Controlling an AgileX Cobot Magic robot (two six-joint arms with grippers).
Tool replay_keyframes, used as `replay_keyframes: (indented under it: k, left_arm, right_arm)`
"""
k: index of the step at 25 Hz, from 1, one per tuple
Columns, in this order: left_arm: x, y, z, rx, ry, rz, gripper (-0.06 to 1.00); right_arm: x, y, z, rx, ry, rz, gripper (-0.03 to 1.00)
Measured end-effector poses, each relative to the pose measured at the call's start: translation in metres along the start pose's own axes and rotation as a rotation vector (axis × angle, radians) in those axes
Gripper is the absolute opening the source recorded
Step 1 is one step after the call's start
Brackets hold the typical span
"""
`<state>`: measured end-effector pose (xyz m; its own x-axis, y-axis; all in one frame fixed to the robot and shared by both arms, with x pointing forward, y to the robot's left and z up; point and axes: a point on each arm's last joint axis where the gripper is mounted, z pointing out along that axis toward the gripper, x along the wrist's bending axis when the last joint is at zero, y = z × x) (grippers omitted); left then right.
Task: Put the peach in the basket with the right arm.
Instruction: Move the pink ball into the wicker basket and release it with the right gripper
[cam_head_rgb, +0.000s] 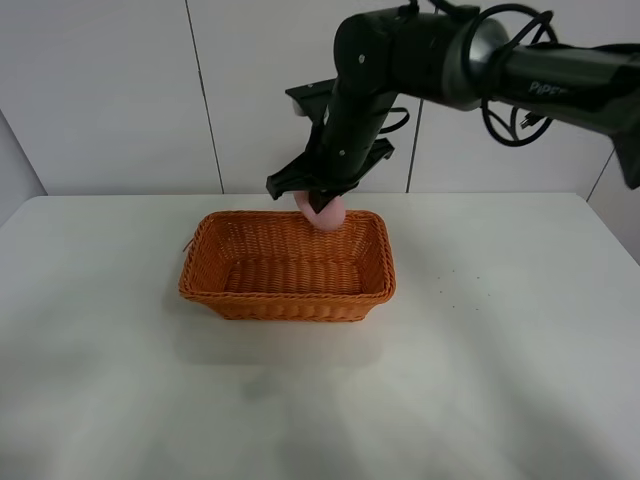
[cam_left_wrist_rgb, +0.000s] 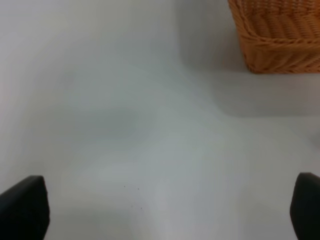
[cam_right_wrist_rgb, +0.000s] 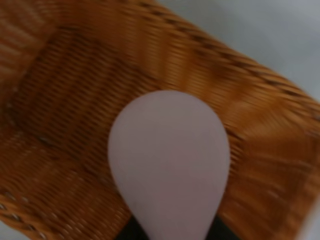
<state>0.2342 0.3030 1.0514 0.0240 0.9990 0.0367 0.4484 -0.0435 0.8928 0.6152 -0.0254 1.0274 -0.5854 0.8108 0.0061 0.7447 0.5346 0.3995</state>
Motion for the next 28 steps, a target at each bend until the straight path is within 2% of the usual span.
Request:
replay_keyframes:
  k: [3,6,8,10,12,14,15,17,22,28]
  left_arm:
    - [0.0,0.0,0.0,0.0,0.0,0.0,0.99]
    - [0.0,0.0,0.0,0.0,0.0,0.0,0.99]
    - [0.0,0.0,0.0,0.0,0.0,0.0,0.99]
    - [0.0,0.0,0.0,0.0,0.0,0.0,0.99]
    - [0.0,0.0,0.0,0.0,0.0,0.0,0.99]
    - [0.0,0.0,0.0,0.0,0.0,0.0,0.99]
    - [0.0,0.0,0.0,0.0,0.0,0.0,0.99]
    - [0.0,0.0,0.0,0.0,0.0,0.0,0.99]
    - [0.0,0.0,0.0,0.0,0.0,0.0,0.99]
    - [0.0,0.0,0.0,0.0,0.0,0.0,0.99]
  right_arm:
    - [0.014,0.0,0.033,0.006,0.012,-0.027,0.01]
    - [0.018,-0.003,0.073,0.006,0.01,-0.032,0.01]
    - [0.018,-0.006,0.092,0.016,0.009,-0.003,0.04]
    - [0.018,-0.01,0.105,0.037,0.008,0.018,0.14]
    - [0.018,-0.012,0.111,0.049,0.008,0.023,0.32]
    - [0.018,-0.013,0.111,0.051,0.008,0.023,0.53]
    - [0.018,-0.012,0.111,0.049,0.008,0.023,0.6]
    - [0.018,-0.012,0.109,0.046,0.008,0.023,0.66]
    - [0.018,-0.007,0.094,0.046,0.008,0.023,0.69]
    - [0.013,0.027,0.033,-0.013,-0.013,0.019,0.7]
